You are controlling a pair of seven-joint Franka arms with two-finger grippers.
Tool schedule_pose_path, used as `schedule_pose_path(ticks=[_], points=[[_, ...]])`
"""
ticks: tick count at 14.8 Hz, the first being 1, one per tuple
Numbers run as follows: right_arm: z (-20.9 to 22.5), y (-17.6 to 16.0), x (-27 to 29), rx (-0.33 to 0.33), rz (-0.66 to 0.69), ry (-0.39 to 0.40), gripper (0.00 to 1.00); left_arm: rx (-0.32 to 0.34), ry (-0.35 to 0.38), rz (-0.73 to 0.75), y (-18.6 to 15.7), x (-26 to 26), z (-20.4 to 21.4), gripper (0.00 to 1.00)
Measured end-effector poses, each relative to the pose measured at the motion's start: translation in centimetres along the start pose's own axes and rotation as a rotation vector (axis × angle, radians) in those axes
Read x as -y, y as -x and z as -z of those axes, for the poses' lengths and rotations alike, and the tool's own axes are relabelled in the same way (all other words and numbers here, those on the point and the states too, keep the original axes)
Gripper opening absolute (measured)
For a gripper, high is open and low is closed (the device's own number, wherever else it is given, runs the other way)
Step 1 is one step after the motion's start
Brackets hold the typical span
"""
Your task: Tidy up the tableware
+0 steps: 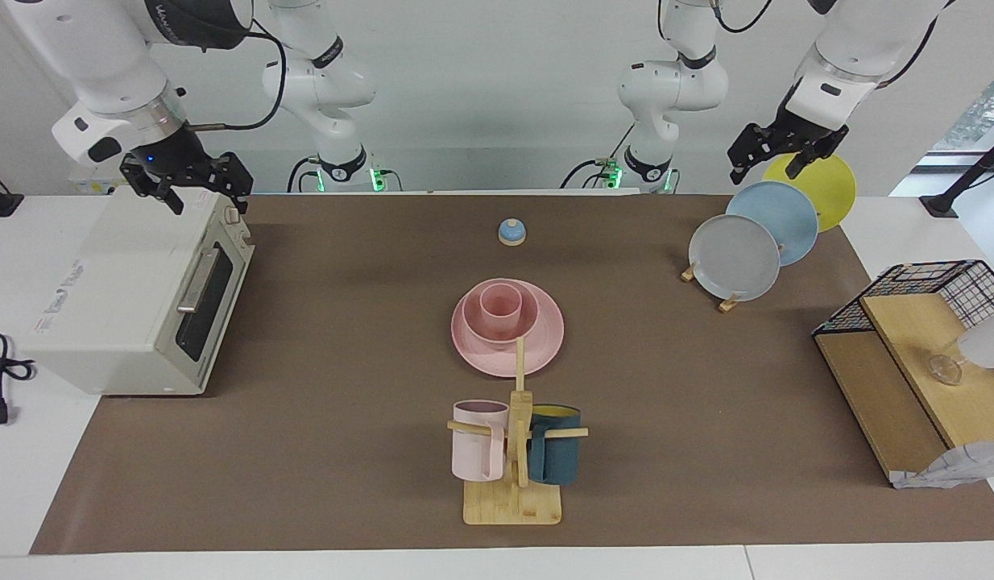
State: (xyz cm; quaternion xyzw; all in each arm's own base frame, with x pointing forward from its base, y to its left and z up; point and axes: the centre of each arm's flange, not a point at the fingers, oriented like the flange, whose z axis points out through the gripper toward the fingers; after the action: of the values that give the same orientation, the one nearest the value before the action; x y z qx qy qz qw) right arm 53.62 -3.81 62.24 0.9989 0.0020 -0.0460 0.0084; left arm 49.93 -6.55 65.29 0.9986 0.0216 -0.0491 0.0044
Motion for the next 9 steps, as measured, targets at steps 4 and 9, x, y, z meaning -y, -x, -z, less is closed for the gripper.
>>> schedule_pose_path(ticks=[4,9], points=[[0.0,0.0,0.0,0.000,0.000,0.000,1.00,0.035,-0.007,-0.011,-1.5,-0.7,-2.0,1.00],[0.0,0.0,0.0,0.000,0.000,0.000,1.00,0.026,0.002,-0.014,-1.6,-0.7,-1.7,1.00]])
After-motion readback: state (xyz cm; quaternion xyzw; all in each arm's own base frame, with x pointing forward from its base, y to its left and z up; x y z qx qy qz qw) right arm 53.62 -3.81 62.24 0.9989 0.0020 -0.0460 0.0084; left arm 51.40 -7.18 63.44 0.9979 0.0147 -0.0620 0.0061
